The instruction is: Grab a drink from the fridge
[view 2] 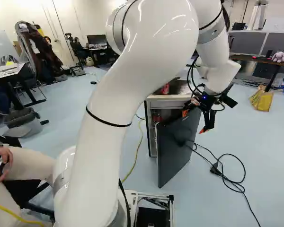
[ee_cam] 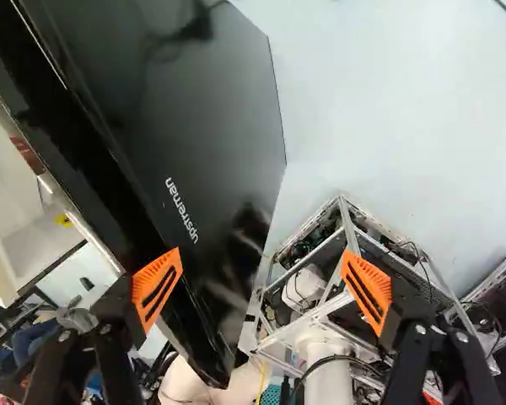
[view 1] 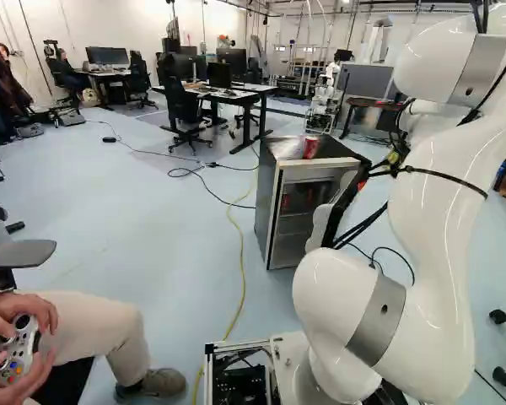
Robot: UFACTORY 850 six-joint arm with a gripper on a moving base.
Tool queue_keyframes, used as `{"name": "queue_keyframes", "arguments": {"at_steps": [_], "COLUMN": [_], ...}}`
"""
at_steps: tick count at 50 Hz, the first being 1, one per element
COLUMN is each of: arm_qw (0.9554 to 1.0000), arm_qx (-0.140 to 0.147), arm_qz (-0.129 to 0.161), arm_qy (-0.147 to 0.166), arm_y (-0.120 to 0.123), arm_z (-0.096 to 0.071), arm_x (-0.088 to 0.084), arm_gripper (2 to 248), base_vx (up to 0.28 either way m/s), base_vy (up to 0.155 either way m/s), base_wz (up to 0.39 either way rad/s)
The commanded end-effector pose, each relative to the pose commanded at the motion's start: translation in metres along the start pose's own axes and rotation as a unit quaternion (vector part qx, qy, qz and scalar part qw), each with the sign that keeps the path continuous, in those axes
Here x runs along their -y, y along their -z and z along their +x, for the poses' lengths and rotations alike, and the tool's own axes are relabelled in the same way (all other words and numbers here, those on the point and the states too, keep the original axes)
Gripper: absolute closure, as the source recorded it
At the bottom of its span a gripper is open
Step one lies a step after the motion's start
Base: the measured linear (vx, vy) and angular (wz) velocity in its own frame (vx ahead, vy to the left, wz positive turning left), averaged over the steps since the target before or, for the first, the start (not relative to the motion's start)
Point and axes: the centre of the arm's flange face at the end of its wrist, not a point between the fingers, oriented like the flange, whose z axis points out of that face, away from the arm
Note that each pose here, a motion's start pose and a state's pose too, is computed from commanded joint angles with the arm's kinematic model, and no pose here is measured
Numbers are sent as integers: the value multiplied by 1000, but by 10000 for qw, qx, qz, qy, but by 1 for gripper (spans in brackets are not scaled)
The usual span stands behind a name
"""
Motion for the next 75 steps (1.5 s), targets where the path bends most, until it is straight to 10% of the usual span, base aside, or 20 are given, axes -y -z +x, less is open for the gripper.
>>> {"name": "queue_keyframes", "arguments": {"at_steps": [46,75], "arm_qw": [9980,9982], "arm_qx": [186,210], "arm_qz": [-139,-201], "arm_qy": [596,518], "arm_y": [-20,-26], "arm_z": [-28,-52], "arm_x": [71,53], "arm_gripper": [3,3], "base_vx": [0,0], "base_vy": [0,0], "base_wz": [0,0]}}
